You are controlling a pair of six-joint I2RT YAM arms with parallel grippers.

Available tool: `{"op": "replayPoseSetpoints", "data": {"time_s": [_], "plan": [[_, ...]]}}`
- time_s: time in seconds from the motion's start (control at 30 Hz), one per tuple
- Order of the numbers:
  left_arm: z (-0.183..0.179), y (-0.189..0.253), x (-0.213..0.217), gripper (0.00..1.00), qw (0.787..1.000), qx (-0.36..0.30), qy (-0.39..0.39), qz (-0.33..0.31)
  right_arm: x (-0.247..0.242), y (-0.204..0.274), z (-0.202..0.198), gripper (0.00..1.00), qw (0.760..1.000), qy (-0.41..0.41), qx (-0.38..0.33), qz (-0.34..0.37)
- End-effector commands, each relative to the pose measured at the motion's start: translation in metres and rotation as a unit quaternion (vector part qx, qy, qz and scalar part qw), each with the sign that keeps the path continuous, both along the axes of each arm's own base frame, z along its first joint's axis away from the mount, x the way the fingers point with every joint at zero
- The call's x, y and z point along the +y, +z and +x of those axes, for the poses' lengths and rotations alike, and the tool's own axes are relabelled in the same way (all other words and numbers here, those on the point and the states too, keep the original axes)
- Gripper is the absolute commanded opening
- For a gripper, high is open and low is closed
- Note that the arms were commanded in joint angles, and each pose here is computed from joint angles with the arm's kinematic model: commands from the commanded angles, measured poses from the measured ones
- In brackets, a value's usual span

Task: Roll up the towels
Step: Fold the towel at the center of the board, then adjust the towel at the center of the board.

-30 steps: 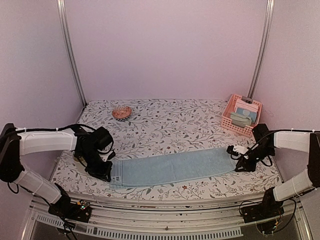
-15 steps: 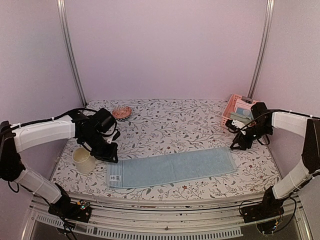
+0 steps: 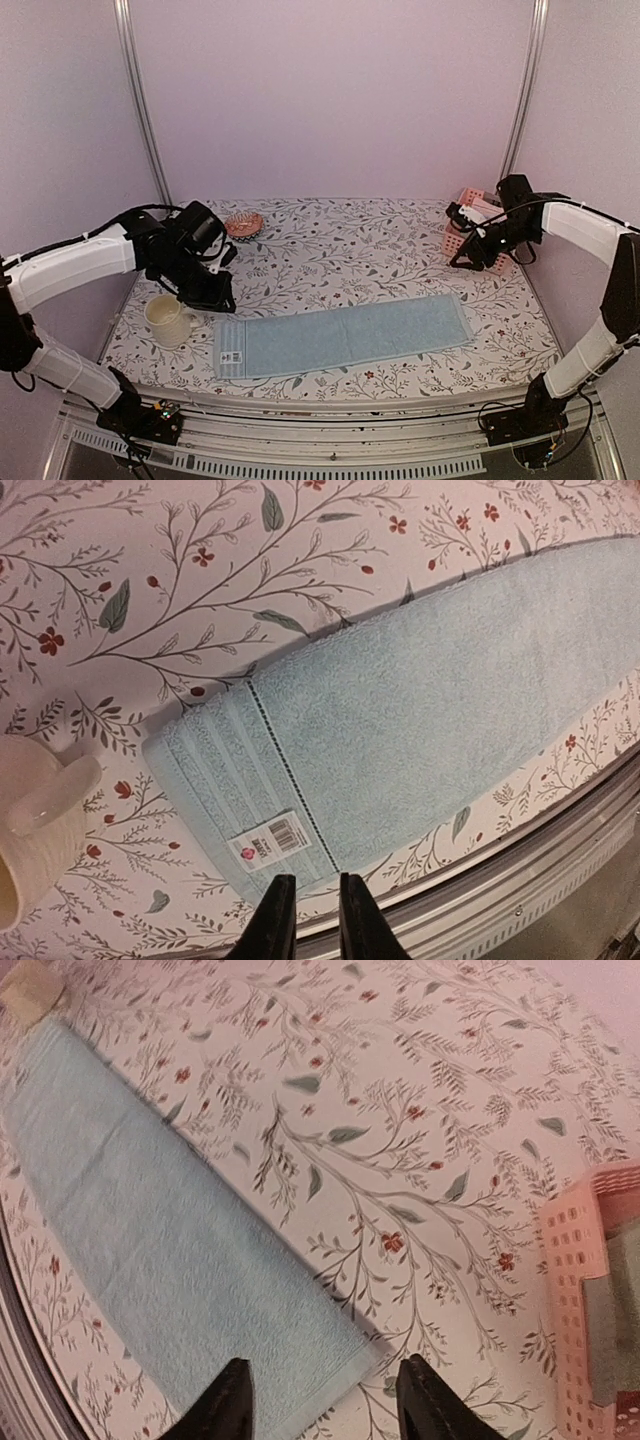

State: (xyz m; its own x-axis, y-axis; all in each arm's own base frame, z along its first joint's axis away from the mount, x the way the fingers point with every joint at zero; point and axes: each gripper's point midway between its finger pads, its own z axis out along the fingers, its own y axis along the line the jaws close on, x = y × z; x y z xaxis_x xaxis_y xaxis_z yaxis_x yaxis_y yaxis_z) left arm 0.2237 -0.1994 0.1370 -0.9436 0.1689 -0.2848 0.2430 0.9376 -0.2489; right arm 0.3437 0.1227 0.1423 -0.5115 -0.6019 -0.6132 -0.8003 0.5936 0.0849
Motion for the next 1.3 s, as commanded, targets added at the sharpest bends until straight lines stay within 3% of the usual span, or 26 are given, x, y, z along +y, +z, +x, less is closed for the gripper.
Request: {"op": "replayPoseSetpoints", "data": {"time_s": [0.0, 0.03, 0.17, 0.43, 0.53, 0.97, 1.27], "plan": [[0.008, -0.038, 0.001, 0.13, 0.999, 0.024, 0.033, 0.035, 0.008, 0.101, 0.043, 0.92, 0.988, -0.078, -0.122, 0.06], [0.009, -0.046, 0.003, 0.1, 0.998, 0.026, 0.037, 0.045, 0.009, 0.101, 0.047, 1.0, 0.986, -0.092, -0.116, 0.072], [0.014, -0.066, 0.004, 0.03, 0.997, 0.02, 0.054, 0.05, 0.029, 0.049, 0.034, 0.97, 0.998, -0.017, -0.036, 0.047], [0.006, -0.095, 0.014, 0.0, 0.994, 0.046, 0.062, 0.078, 0.022, -0.059, 0.002, 0.39, 0.996, 0.037, 0.052, -0.062], [0.006, -0.101, 0.018, 0.0, 0.993, 0.048, 0.064, 0.092, 0.011, -0.091, -0.004, 0.27, 0.992, 0.032, 0.081, -0.097], [0.013, -0.139, 0.03, 0.0, 0.983, 0.072, 0.06, 0.159, -0.046, -0.172, -0.014, 0.23, 0.962, -0.028, 0.111, -0.248], [0.078, -0.159, 0.011, 0.0, 0.976, 0.07, 0.014, 0.206, -0.069, -0.172, -0.076, 0.22, 0.945, 0.011, 0.147, -0.292]]}}
